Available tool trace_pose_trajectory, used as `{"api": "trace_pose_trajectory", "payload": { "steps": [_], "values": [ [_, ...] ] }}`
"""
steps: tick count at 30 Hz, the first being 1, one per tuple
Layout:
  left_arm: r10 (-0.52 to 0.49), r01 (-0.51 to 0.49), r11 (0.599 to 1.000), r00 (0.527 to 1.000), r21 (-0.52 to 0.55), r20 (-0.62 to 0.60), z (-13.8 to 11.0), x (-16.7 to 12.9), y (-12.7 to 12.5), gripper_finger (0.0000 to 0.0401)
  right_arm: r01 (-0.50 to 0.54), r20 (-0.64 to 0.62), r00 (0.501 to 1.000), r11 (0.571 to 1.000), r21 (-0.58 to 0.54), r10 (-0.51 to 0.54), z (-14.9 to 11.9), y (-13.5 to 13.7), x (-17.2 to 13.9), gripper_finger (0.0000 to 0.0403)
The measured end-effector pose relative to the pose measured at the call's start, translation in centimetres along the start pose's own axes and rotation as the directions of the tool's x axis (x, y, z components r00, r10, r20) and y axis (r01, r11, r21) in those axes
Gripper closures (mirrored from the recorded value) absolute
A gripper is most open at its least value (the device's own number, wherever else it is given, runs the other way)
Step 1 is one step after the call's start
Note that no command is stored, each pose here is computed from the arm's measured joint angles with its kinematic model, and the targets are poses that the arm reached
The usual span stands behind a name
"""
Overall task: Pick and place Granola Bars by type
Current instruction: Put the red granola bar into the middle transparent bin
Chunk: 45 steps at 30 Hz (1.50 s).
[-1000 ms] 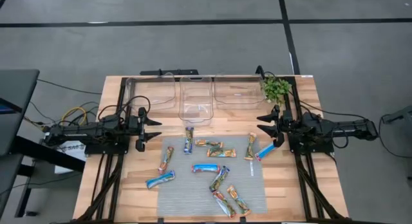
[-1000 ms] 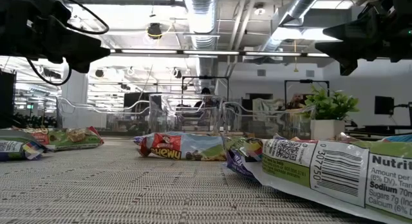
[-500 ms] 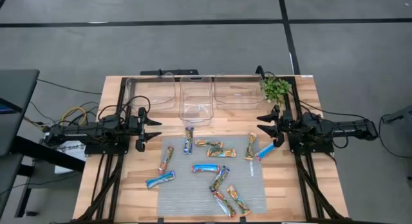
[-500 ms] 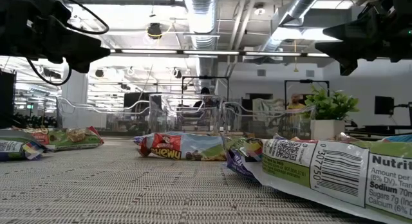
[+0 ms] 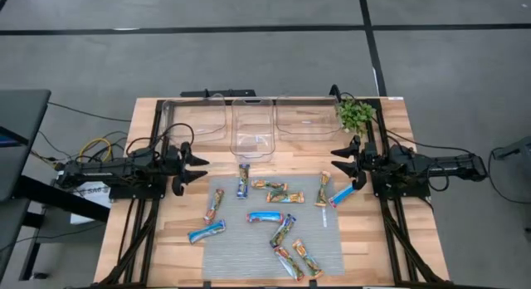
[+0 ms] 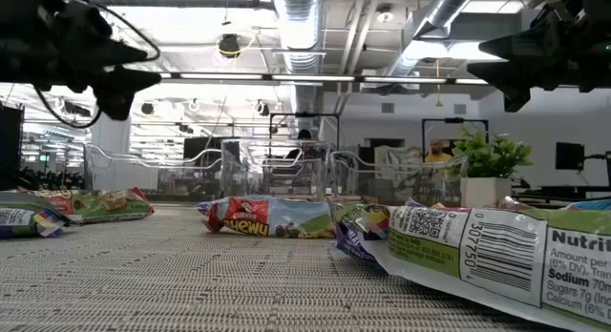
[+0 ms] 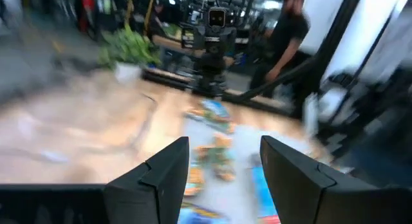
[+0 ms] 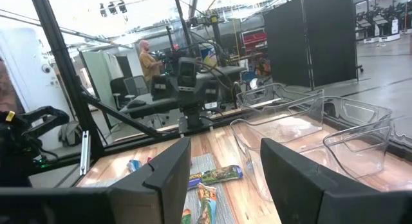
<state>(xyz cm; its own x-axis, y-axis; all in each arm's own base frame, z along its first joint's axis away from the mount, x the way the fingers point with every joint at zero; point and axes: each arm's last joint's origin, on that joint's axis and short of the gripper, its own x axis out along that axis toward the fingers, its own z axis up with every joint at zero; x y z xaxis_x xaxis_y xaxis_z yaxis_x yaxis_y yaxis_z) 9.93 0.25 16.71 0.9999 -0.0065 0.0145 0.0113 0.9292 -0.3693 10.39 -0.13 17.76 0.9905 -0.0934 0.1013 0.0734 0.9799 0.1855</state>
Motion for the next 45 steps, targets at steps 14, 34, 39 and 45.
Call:
{"api": "trace_pose_trajectory", "payload": {
  "steps": [14,34,39,45],
  "values": [
    [0.163,-0.055,0.685,0.983,-0.727,0.079,0.3,0.0,0.4,0.0216,0.0,0.0,1.0,1.0,0.0,0.0,0.0,0.0,0.0,0.0222],
    [0.419,-0.651,0.662,0.733,-0.372,-0.536,8.4,5.5,-2.7,0.0216,0.0,0.0,1.0,1.0,0.0,0.0,0.0,0.0,0.0,0.0221],
    [0.38,-0.69,0.693,0.594,-0.207,-0.709,9.5,8.5,-4.5,0.0216,0.0,0.0,1.0,1.0,0.0,0.0,0.0,0.0,0.0,0.0221],
    [0.359,-0.667,0.745,0.415,-0.012,-0.836,8.5,11.2,-6.4,0.0216,0.0,0.0,1.0,1.0,0.0,0.0,0.0,0.0,0.0,0.0223]
  ]
}}
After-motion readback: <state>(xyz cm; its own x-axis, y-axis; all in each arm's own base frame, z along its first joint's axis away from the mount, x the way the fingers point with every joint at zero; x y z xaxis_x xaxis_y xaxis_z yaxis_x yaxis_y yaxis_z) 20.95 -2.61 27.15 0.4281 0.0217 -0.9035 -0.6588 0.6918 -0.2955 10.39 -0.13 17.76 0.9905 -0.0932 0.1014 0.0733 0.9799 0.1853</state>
